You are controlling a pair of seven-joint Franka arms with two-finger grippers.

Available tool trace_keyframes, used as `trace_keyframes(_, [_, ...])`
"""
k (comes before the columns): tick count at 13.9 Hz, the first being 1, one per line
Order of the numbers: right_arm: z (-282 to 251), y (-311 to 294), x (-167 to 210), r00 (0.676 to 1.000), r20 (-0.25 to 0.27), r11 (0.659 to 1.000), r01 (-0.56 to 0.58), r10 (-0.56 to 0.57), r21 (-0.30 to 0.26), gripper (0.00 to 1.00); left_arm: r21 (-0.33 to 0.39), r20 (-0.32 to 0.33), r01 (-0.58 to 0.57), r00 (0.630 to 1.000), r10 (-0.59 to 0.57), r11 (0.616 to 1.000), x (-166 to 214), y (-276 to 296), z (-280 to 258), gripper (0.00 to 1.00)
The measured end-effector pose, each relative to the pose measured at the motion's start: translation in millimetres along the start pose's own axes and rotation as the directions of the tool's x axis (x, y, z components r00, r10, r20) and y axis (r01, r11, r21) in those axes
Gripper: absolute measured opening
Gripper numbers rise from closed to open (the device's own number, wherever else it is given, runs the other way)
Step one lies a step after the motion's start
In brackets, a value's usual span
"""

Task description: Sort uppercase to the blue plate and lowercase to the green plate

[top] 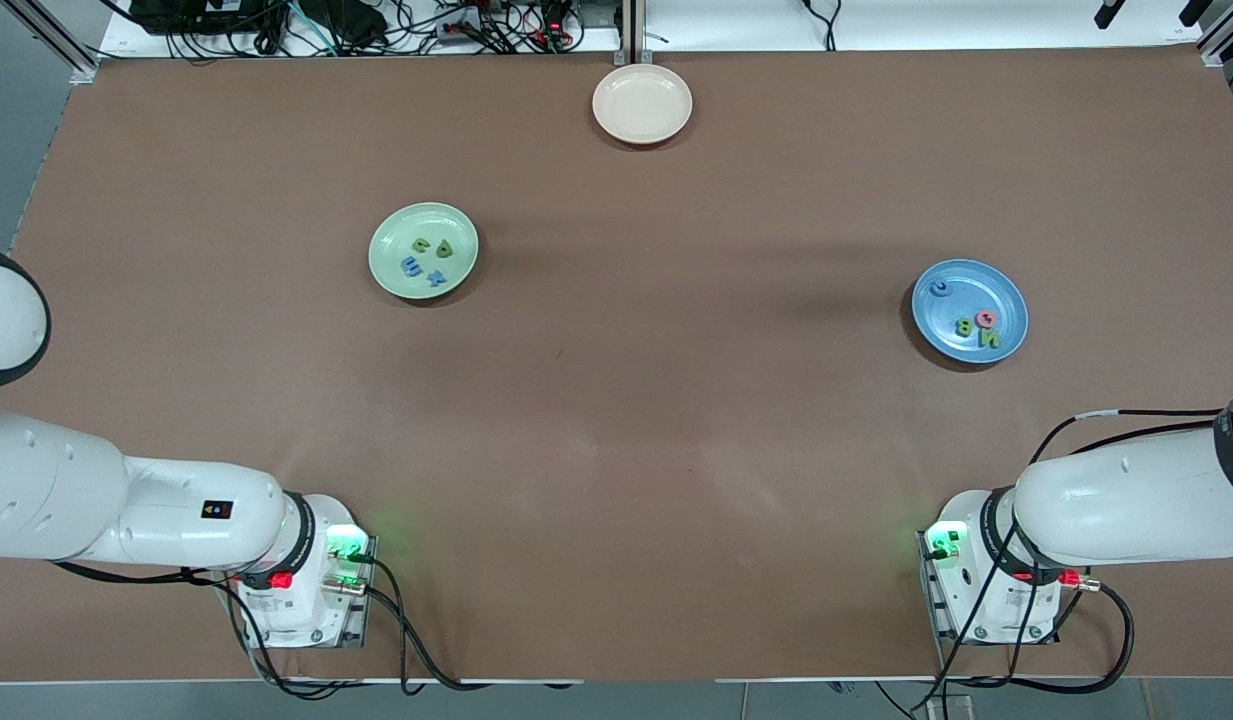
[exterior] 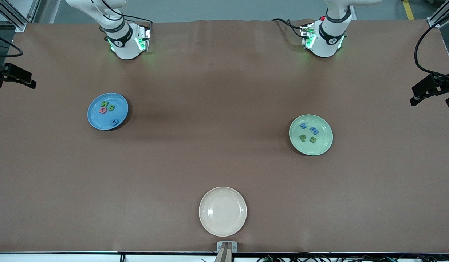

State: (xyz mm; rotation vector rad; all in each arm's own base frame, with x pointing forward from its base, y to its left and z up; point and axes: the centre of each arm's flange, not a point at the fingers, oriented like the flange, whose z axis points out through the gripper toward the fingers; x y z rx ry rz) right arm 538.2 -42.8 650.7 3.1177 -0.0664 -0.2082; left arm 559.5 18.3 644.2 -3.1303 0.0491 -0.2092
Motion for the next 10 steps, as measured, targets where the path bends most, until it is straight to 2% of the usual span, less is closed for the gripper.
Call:
trace_keyframes(4, [-1,0,-1,1.000,-0.024,1.000,0.001,-0.001,0.001,1.00,-0.001,0.000,-0.006,1.000,0.006,1.000,0,4,0,1.00])
trace_keyframes(6, [1,-1,-7,0.999,-0.049,1.000,0.004,-0.004,0.001,1.00,-0.001,0.000,-0.008,1.000,0.008,1.000,0,4,0,1.00])
trace_keyframes(10, [2,-1,-21,0.998,-0.069,1.000,0.006,-0.005,0.013,1.00,-0.001,0.000,-0.008,1.000,0.008,1.000,0,4,0,1.00])
